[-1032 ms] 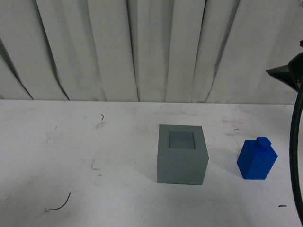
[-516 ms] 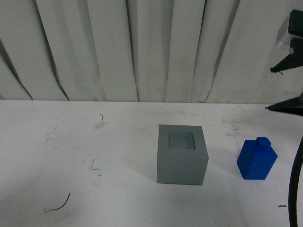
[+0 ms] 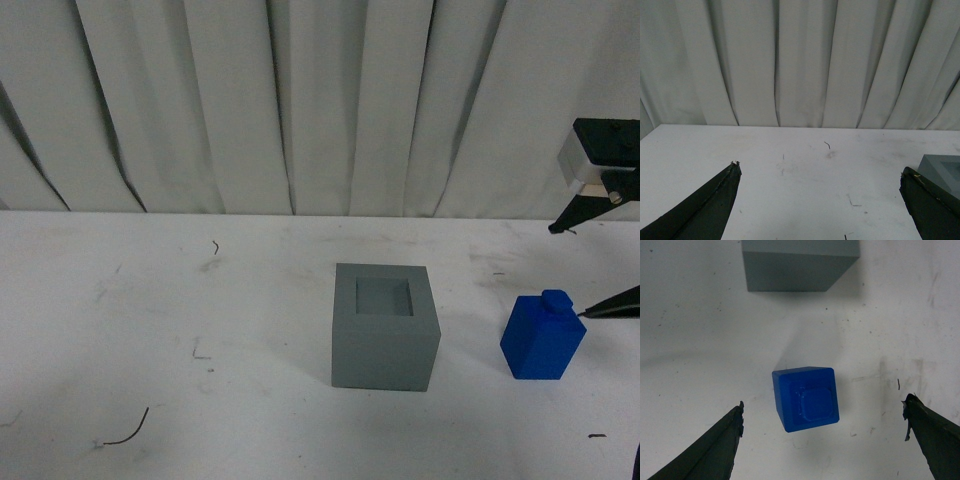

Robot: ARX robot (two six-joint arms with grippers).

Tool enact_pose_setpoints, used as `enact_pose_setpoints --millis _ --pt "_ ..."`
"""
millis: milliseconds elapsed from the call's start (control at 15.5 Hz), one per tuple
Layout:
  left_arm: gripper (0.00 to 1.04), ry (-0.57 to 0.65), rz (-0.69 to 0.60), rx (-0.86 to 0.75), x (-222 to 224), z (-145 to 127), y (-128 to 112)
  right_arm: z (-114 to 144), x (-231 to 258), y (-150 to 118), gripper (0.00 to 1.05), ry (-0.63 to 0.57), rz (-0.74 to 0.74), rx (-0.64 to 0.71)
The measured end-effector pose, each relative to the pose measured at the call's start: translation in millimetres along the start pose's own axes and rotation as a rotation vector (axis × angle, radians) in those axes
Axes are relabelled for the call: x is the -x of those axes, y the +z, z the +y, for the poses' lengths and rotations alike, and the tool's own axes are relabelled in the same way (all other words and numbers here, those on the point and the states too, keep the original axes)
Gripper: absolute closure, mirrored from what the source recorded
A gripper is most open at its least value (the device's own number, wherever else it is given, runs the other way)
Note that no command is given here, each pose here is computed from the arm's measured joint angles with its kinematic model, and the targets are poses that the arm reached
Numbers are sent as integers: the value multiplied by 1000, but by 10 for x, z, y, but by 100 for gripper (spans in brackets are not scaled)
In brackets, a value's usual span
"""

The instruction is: Insert blue part into gray base

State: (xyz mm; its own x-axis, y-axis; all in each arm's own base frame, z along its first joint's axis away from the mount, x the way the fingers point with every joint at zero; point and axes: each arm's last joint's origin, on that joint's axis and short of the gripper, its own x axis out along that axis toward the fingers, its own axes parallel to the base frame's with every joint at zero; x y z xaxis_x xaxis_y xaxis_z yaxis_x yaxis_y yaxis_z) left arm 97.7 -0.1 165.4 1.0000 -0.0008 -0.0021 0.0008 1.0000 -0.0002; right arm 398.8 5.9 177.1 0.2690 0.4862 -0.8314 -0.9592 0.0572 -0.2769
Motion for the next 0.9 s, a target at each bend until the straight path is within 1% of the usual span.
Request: enact_pose_setpoints --millis 194,323,387,516,645,903 --pt "7 0 0 0 0 0 0 -52 -98 69 6 46 21 51" --pt "7 0 0 0 0 0 0 -78 -191 71 6 77 30 57" --pt "7 0 0 0 0 0 0 -85 -339 49 6 133 50 52" --pt "7 0 0 0 0 0 0 -156 -521 -53 6 154 98 53" --pt "7 0 0 0 0 0 0 -163 -624 -105 6 182 111 42" --pt "7 0 0 0 0 0 0 -188 -752 -112 6 180 115 57"
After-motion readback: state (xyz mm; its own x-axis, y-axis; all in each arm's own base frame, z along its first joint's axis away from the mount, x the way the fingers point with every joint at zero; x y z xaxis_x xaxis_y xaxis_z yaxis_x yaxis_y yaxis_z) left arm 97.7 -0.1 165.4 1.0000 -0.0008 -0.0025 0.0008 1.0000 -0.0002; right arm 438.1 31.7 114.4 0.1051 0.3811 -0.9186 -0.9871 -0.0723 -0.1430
